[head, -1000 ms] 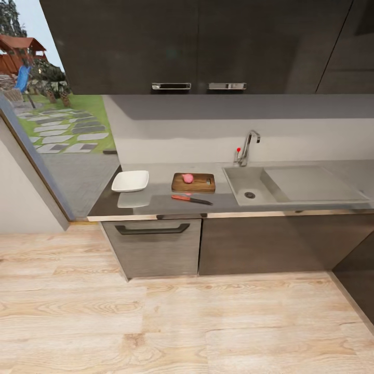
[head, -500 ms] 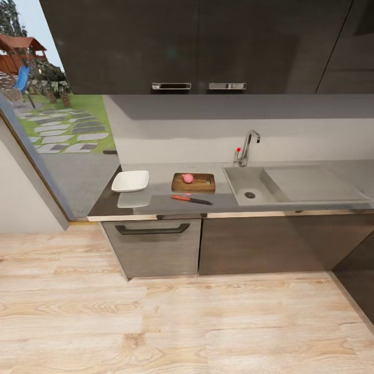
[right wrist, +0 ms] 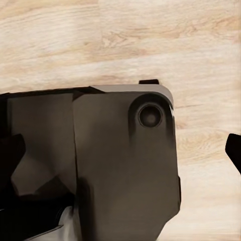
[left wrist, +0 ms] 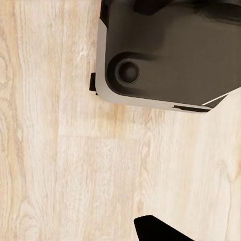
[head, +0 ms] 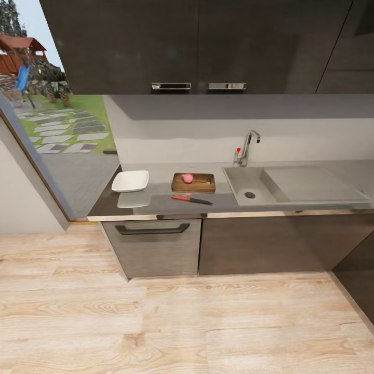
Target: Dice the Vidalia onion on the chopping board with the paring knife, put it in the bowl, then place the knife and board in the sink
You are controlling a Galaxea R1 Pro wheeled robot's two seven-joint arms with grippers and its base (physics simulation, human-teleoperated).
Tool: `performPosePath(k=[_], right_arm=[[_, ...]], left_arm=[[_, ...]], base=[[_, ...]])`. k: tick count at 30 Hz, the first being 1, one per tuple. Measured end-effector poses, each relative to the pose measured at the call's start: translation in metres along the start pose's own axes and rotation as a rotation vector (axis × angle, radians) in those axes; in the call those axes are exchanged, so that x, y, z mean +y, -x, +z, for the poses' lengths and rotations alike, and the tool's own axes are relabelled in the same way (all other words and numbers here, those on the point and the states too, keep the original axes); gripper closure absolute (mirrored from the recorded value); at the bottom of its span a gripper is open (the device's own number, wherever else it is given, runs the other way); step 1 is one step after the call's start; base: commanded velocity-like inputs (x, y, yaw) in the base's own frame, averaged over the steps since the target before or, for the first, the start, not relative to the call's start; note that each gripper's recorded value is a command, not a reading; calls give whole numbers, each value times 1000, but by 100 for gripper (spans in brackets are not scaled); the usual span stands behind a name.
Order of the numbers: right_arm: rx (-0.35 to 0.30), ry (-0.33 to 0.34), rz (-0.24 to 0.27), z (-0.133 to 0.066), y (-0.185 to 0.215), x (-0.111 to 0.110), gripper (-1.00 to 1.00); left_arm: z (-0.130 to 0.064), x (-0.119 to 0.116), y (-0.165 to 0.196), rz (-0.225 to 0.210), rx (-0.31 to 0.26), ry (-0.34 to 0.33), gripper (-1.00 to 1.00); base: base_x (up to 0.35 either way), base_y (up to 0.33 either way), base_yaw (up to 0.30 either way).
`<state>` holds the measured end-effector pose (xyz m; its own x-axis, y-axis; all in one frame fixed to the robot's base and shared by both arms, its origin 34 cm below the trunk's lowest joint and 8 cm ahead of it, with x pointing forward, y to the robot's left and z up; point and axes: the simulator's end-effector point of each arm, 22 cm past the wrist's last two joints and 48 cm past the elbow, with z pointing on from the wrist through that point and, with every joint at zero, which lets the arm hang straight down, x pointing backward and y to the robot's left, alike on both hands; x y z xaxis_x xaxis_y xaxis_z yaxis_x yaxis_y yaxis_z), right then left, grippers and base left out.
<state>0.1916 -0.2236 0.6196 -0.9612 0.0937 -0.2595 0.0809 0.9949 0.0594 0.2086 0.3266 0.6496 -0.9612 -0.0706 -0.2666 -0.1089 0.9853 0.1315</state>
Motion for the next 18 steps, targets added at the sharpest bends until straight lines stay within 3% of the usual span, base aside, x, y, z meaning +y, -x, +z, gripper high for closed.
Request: performPosePath(k=[18], right_arm=[[3,0,0,0,-1,-1,-100]], left_arm=[[0,0,-5,2,9,1,-100]], base=[[0,0,0]])
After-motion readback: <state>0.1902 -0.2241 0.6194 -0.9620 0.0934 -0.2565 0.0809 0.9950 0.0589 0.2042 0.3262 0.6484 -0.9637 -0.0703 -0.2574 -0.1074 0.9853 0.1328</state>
